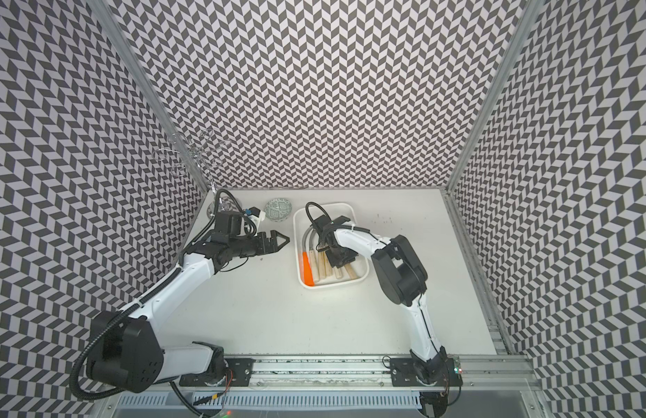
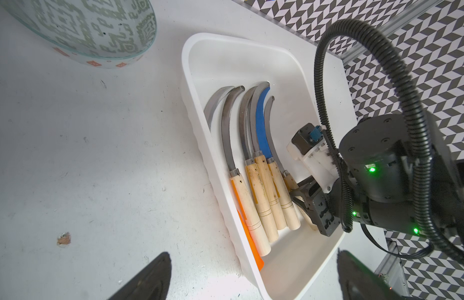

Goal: Put small sickles into storage boxes
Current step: Place the sickle in the storage box.

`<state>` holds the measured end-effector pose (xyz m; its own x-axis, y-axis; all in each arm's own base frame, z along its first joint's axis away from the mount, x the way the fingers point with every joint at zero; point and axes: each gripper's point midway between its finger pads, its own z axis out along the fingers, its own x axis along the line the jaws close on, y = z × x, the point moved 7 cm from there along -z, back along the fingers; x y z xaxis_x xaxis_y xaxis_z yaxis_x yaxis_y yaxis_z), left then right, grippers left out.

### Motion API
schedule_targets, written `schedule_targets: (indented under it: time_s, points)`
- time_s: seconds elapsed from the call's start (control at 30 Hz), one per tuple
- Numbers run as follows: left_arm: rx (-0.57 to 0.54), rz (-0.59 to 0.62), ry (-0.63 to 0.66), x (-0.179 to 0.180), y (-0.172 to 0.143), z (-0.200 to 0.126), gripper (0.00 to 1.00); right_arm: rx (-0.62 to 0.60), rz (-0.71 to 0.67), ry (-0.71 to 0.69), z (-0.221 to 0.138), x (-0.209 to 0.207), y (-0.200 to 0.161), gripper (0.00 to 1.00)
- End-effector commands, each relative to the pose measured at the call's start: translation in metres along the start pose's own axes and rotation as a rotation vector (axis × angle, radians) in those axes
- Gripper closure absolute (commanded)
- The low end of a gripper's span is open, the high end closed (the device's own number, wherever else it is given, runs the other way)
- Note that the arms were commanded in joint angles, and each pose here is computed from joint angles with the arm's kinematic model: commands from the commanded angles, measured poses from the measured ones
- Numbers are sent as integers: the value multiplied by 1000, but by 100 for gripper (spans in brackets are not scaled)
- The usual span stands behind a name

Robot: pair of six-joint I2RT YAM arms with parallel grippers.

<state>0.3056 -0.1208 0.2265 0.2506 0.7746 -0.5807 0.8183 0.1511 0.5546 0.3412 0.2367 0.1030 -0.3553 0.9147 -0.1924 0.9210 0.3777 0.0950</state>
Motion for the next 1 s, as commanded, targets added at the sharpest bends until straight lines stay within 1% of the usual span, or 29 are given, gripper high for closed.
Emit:
schedule_targets:
  time_s: [0.0,0.1,0.27,0.37,0.5,0.67,0.87,0.97]
  points:
    - [-12,3,-9,1,1,0,0,-8,15,-3,-6,-4,-2,68]
    - [-14,3,-10,1,2,0,0,-14,26,-8,-9,-6,-1,59]
    - [-12,2,-9,1,1,0,1,-56,56,-31,-22,-12,1,35]
    - [-10,0,-5,2,1,1,0,-75,69,-31,-29,-14,2,26]
    - [-8,1,-8,3,1,1,1,-113,92,-37,-41,-18,4,10]
    - [-9,-5,10,6,1,3,1,-155,117,-19,-57,-21,4,1]
    - [-40,-7,72,12,4,1,0,-215,158,7,-78,-23,-5,0]
    - [-93,16,72,9,8,-7,0,-289,187,37,-99,-29,-11,0]
